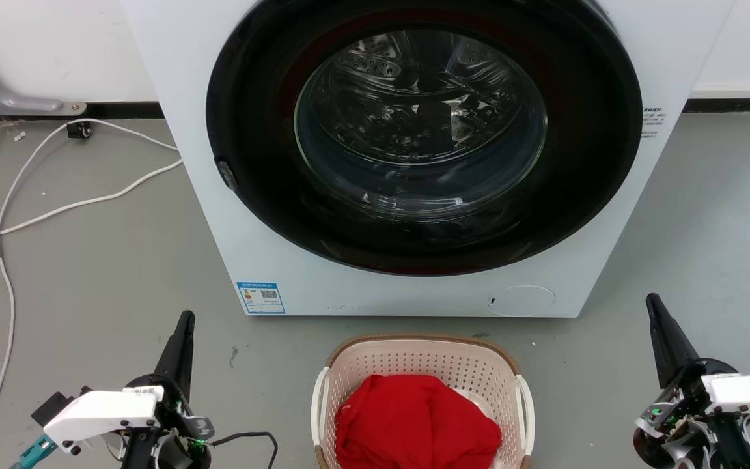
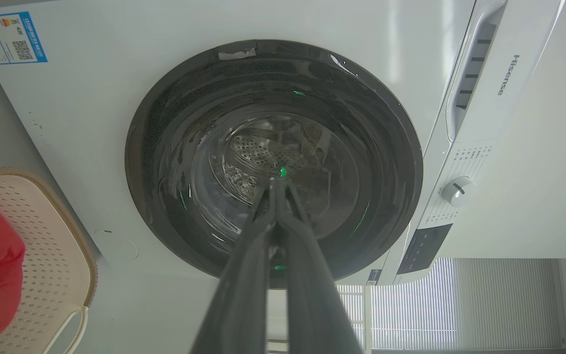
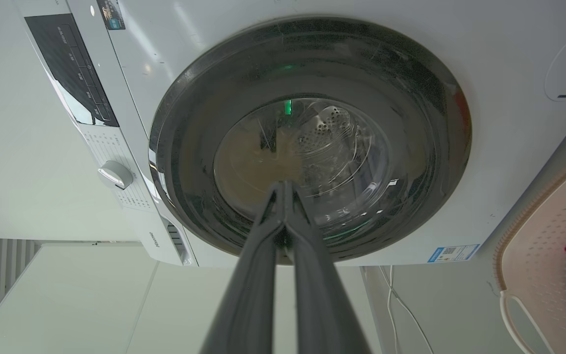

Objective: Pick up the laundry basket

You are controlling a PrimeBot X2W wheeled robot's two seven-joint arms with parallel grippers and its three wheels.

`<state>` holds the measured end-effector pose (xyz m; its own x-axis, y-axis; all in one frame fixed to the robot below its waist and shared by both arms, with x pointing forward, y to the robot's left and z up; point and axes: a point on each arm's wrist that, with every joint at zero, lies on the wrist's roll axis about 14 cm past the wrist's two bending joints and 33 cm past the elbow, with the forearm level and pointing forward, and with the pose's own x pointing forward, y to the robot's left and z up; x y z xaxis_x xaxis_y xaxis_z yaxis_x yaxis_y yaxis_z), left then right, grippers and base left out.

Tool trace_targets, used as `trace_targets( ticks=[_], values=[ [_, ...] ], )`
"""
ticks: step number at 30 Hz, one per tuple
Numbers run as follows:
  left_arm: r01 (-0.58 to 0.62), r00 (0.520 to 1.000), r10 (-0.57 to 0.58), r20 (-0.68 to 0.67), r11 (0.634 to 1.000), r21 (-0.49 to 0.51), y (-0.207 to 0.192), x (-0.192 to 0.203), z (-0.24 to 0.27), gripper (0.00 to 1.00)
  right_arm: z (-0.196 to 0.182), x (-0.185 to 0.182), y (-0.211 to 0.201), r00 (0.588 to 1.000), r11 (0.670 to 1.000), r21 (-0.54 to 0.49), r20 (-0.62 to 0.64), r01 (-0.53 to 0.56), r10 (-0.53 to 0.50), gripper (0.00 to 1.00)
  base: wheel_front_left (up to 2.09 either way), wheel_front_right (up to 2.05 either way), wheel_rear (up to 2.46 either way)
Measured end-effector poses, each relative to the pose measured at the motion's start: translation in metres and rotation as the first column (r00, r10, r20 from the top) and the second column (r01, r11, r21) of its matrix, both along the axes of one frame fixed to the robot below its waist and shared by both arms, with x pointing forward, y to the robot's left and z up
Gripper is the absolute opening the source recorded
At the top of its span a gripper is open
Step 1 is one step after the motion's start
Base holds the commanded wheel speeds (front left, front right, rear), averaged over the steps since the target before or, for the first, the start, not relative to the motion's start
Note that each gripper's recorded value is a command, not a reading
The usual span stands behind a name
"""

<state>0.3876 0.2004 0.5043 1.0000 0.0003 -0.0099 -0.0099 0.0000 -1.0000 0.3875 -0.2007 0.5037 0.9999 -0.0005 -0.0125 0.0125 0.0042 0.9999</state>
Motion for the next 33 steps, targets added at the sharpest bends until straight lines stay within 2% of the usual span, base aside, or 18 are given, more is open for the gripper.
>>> trace_targets(
  ticks=[22,23,26,33],
  values=[
    [-0.002,1.000,0.002,-0.005,1.000,-0.002,0.000,-0.001,-0.002,0.00,-0.002,-0.001,0.000,1.000,1.000,0.002,-0.005,0.000,0.000,0.00,0.00,0.00,0.00],
    [-0.003,1.000,0.003,-0.018,1.000,-0.006,0.000,-0.002,-0.006,1.00,-0.006,-0.002,0.000,1.000,1.000,0.003,-0.018,0.001,-0.001,1.00,0.00,0.00,0.00],
    [-0.002,0.999,0.001,-0.053,1.000,-0.012,-0.003,-0.008,-0.018,1.00,-0.018,-0.009,0.000,0.999,1.000,0.007,-0.053,0.007,-0.007,1.00,0.00,0.00,0.00],
    [0.007,0.999,-0.007,-0.031,1.000,0.017,-0.012,-0.006,-0.011,1.00,-0.013,-0.008,0.001,0.999,0.999,-0.034,-0.039,0.020,-0.022,1.00,0.00,0.00,0.00]
  ],
)
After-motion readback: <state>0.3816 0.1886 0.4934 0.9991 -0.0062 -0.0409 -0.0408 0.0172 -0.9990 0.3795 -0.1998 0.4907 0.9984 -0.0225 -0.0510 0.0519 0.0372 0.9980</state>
